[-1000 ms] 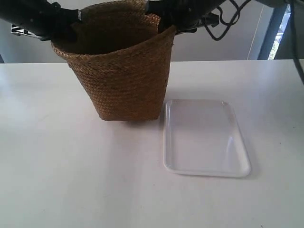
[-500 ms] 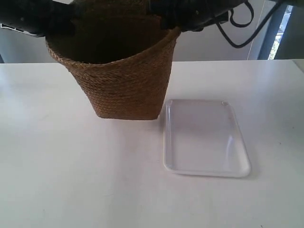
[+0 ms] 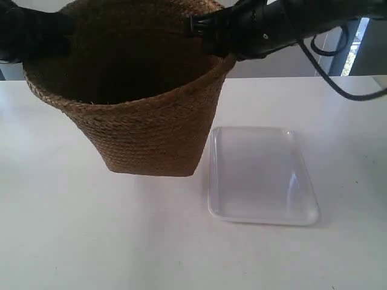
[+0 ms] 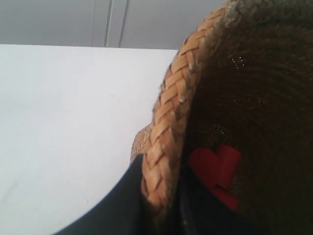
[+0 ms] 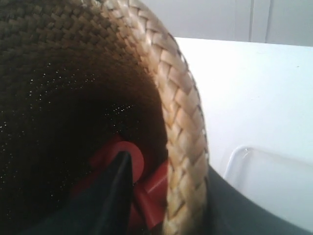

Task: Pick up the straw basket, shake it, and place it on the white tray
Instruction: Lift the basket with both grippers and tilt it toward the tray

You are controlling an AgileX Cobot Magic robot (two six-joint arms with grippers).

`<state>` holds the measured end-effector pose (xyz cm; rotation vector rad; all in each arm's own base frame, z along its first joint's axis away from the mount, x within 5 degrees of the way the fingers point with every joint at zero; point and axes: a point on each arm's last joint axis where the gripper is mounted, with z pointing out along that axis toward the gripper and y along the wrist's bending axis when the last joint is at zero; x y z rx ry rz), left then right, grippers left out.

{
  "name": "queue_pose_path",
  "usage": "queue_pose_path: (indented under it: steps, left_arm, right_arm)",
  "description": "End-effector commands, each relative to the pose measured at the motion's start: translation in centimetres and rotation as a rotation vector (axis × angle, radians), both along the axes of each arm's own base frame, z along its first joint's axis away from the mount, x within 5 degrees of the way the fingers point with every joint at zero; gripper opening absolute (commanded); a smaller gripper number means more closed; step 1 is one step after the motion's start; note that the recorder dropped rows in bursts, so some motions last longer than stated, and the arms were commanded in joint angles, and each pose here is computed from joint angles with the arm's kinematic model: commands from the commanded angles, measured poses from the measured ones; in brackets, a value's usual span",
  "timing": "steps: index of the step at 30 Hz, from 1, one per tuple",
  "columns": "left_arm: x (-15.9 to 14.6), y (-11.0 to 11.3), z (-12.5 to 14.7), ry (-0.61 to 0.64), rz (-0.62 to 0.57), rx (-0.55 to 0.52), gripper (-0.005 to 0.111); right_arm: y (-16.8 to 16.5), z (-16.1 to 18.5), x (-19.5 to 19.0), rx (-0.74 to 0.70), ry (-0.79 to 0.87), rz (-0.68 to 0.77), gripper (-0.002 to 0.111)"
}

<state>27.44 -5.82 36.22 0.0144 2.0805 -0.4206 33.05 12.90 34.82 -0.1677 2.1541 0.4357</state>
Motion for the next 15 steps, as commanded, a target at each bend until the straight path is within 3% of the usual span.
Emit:
queue_pose_path:
  steps: [1,9,15]
  left_arm:
    - [-3.0,0.0,1.4,-0.092,-0.016,0.004,0.000]
    - [-5.9,-0.5,0.8,-0.042,-0.086,0.012,0.000]
    - [-6.0,-0.5,0.9,-0.051,-0.084,0.007,0.000]
  right_arm:
    - [-0.3,0.6,-2.3,-0.010,-0.046,0.020,0.000]
    - [0.0,0.9,-4.2,-0.006,-0.024,0.050,0.000]
    - [-0.2,1.3,-4.8,-0.026,-0.027,0.067,0.000]
